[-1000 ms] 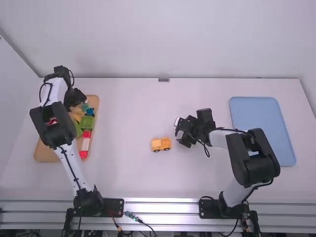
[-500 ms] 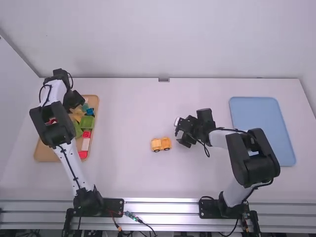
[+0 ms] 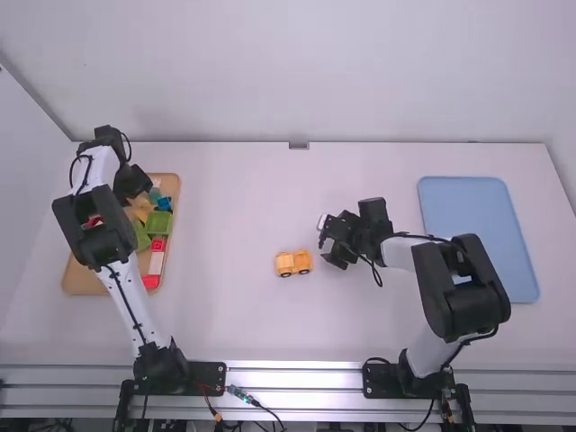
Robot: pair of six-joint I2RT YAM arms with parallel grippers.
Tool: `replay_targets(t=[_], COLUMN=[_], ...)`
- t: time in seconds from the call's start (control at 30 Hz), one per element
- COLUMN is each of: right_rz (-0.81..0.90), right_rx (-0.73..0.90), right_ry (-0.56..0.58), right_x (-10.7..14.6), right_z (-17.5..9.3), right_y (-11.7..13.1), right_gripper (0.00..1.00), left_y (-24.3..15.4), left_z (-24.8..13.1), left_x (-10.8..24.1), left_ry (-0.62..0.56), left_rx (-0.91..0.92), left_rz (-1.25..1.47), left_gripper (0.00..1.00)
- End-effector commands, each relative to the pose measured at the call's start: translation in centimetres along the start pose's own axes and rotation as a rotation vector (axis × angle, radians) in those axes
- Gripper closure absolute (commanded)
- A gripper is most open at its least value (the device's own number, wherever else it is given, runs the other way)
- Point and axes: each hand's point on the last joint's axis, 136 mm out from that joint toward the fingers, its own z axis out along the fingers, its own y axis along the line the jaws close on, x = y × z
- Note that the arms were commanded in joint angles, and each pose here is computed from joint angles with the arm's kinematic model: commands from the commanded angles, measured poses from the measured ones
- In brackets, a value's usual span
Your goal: Assemble lego blocks to make yellow taxi
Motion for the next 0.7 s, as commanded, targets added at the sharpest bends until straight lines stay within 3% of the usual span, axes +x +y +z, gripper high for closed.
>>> replay_targets(t=[0.0, 0.23, 0.67], right_rz=[-0.004, -0.004, 0.0], right_rx=[-0.001, 0.0, 0.001], right_ry=[-0.014, -0.015, -0.012], right_x=[-0.4, -0.4, -0.4], right_z=[-0.4, -0.4, -0.4], right_y=[0.2, 0.1, 0.1], right_gripper=[0.01, 0.01, 0.01], left_y=[0.0, 0.1, 0.1], left_z=[1.2, 2.6, 2.7], left_x=[1.0, 2.0, 2.0], left_ry=[0.041, 0.057, 0.051], left_rx=[-0.01, -0.014, -0.019], left_rz=[0.006, -0.015, -0.044], left_gripper=[0.42, 0.41, 0.53])
